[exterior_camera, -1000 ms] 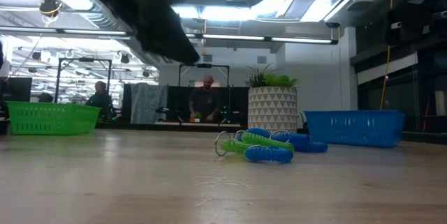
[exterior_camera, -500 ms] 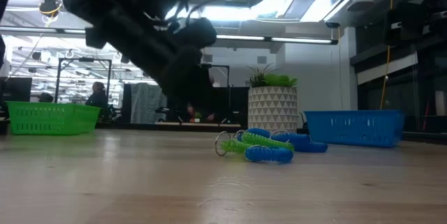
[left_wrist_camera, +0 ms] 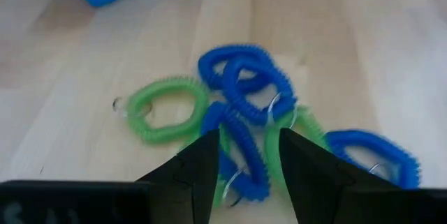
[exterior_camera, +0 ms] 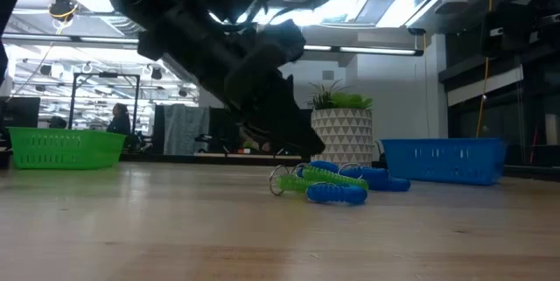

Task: Sort spring keychains
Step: Put the green spring keychain in the green bin

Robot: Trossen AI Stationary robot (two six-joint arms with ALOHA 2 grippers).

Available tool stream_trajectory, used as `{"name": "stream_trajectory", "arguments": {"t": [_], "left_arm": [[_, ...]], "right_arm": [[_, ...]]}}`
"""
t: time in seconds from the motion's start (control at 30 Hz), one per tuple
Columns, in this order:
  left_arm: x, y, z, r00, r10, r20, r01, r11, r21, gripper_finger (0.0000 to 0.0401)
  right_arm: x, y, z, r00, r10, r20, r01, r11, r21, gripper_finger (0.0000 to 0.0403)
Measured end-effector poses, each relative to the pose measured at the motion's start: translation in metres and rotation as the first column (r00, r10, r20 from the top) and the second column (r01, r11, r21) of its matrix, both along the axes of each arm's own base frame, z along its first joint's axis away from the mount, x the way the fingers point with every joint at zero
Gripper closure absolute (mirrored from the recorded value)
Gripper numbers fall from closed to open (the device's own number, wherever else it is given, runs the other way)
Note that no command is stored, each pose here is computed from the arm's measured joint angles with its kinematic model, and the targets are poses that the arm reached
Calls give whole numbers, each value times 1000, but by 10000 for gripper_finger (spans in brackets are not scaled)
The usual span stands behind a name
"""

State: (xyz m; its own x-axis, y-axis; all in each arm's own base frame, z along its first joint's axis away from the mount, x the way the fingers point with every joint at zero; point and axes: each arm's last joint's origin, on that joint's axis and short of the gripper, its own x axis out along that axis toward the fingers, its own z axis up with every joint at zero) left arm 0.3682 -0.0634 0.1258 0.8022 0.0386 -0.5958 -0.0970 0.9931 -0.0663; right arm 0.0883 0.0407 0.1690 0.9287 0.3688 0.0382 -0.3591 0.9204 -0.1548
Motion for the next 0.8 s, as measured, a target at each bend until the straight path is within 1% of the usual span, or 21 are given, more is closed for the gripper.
{"name": "stream_trajectory", "arguments": {"t": [0.1, 0.23, 0.3, 0.33, 0.4, 0.47, 0.5, 0.67, 0.8], "left_arm": [[3, 0, -1, 998, 25, -50, -24, 999, 28, 258], [5, 3, 1, 991, 89, -95, -75, 987, 143, 258], [4, 4, 0, 990, 93, -105, -74, 983, 167, 258], [4, 3, 0, 991, 80, -106, -61, 984, 169, 258], [4, 1, 0, 992, 16, -124, 5, 986, 167, 258], [2, 0, -2, 985, -41, -166, 72, 980, 183, 258], [0, 0, -3, 982, -51, -185, 87, 978, 192, 258], [0, 2, -4, 979, -41, -200, 86, 972, 219, 258], [1, 1, 2, 986, -45, -163, 80, 974, 214, 258]], "right_arm": [[0, 0, 0, 1000, 0, 0, 0, 1000, 0, 161], [0, 0, 0, 1000, 0, 0, 0, 1000, 0, 161], [0, 0, 0, 1000, 0, 0, 0, 1000, 0, 161], [0, 0, 0, 1000, 0, 0, 0, 1000, 0, 161], [0, 0, 0, 1000, 0, 0, 0, 1000, 0, 161], [0, 0, 0, 1000, 0, 0, 0, 1000, 0, 161], [0, 0, 0, 1000, 0, 0, 0, 1000, 0, 161], [0, 0, 0, 1000, 0, 0, 0, 1000, 0, 161], [0, 0, 0, 1000, 0, 0, 0, 1000, 0, 161]]}}
